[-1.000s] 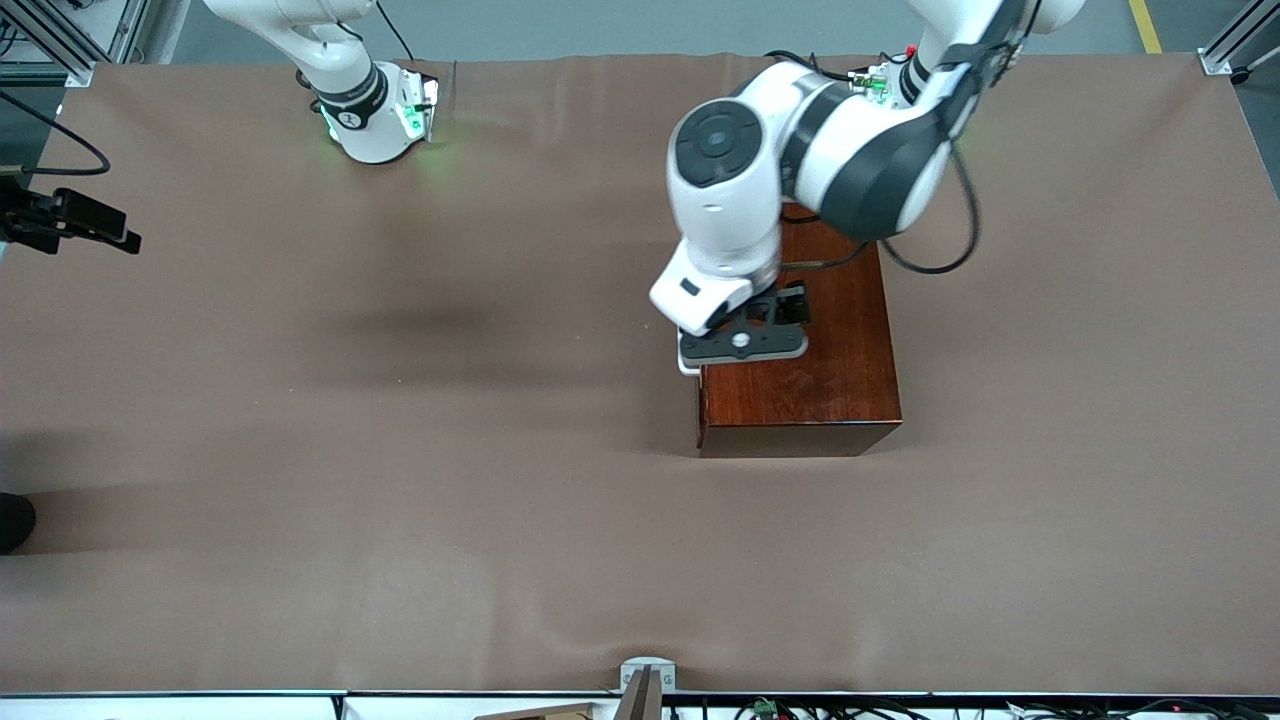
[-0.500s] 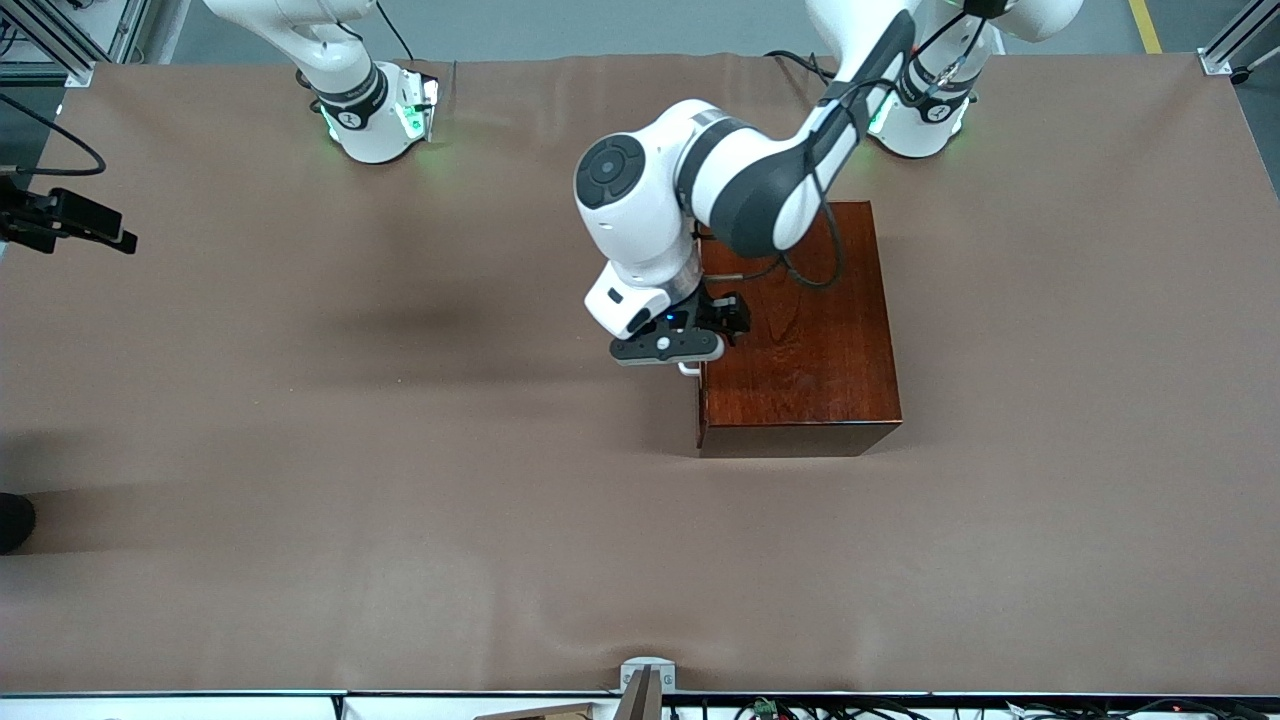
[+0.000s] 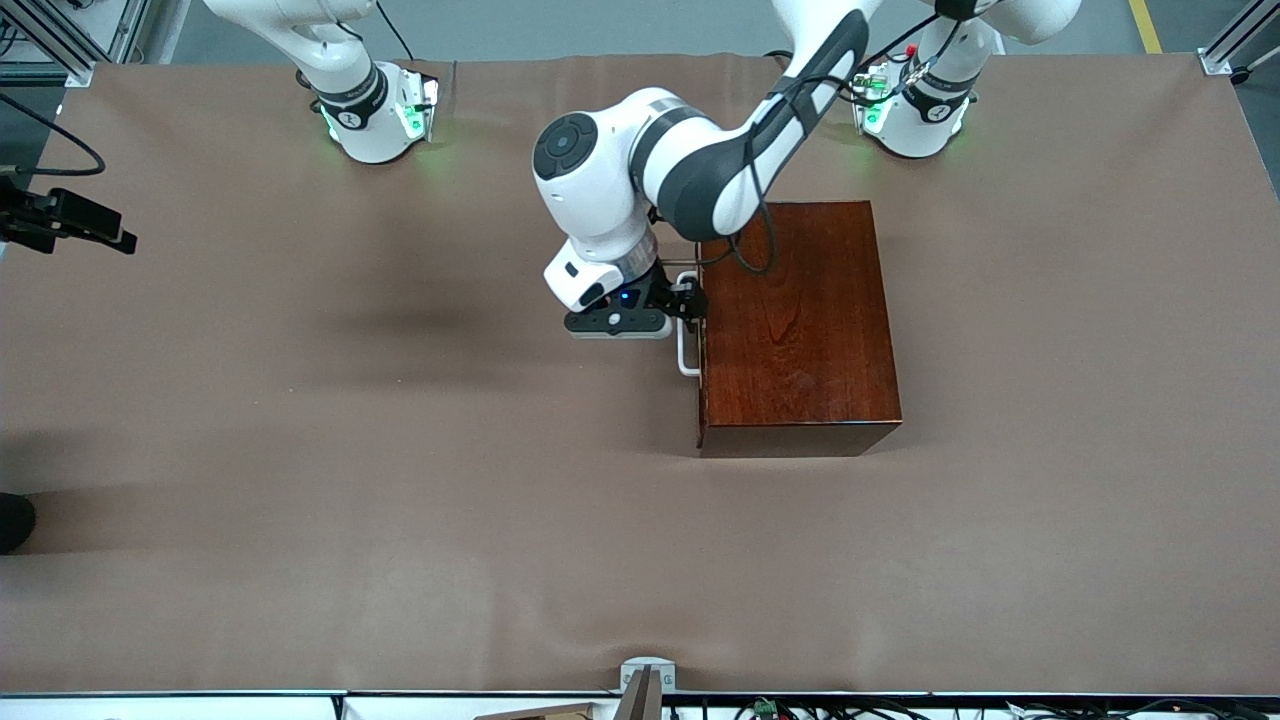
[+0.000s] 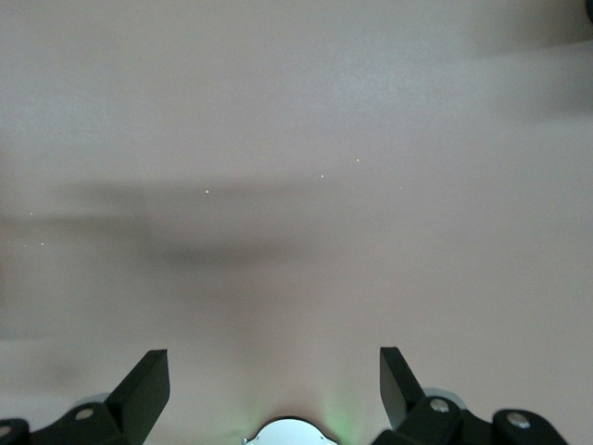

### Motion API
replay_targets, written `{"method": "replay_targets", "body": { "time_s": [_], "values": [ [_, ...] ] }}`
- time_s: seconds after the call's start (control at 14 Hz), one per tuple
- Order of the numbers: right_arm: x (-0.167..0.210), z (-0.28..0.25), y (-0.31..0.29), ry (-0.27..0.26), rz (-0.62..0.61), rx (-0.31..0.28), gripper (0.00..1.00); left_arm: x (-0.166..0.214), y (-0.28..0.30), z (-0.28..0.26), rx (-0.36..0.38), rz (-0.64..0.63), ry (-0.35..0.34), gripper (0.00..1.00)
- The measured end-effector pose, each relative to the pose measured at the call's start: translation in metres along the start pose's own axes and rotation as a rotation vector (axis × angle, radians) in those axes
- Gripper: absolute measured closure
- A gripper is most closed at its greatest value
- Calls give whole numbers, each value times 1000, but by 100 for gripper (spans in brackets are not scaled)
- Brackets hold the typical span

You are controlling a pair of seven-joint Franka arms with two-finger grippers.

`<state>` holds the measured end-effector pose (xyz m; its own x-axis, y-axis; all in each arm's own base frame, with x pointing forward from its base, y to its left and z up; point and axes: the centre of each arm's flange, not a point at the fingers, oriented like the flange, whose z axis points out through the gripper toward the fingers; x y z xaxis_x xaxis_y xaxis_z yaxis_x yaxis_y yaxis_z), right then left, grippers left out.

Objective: Open drawer, take yellow block, close drawer

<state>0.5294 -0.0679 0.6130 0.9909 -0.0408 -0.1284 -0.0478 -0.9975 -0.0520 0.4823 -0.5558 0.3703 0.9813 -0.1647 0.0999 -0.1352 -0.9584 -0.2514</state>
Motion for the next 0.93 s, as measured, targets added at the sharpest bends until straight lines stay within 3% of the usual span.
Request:
{"method": "replay_targets", "body": {
  "time_s": [0.93],
  "values": [
    [2,-10,-3,27,-4,-4,0,-23,28,45,77,-133,-49,0]
  ]
}}
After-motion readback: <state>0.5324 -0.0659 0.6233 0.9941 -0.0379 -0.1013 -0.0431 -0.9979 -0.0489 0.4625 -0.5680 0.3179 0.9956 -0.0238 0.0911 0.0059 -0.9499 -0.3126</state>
